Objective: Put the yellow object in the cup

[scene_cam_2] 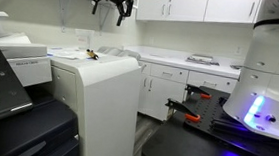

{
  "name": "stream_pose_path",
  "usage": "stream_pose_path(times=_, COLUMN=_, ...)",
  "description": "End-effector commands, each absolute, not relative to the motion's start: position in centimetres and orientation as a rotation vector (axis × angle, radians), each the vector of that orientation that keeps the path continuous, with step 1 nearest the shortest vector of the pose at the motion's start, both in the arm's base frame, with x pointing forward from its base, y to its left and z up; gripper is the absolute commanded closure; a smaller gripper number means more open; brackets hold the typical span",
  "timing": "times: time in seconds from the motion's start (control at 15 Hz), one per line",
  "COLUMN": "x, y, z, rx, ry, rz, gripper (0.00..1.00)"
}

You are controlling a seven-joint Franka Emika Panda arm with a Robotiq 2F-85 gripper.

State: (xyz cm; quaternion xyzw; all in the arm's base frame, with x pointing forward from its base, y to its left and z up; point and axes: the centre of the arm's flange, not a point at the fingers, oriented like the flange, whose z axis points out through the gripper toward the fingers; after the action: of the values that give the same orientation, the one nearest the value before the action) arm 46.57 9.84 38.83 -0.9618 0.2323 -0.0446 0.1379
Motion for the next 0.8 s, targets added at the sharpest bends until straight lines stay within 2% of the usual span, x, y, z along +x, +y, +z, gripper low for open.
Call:
stream_pose_path(times=0.0, x=50.8, y=10.5, z=35.6, rx=-2.733, ry=0.780, rz=-0.075, gripper=0.00)
stream_pose_path(times=0.53, x=54.6, y=11.7, z=29.7, rx=-2.914, ry=0.805, rz=0.005, gripper=0.00)
stream_pose_path(times=0.73, x=55.1, y=11.7, z=28.4, rx=-2.940, ry=0.819, rz=0.019, gripper=0.05)
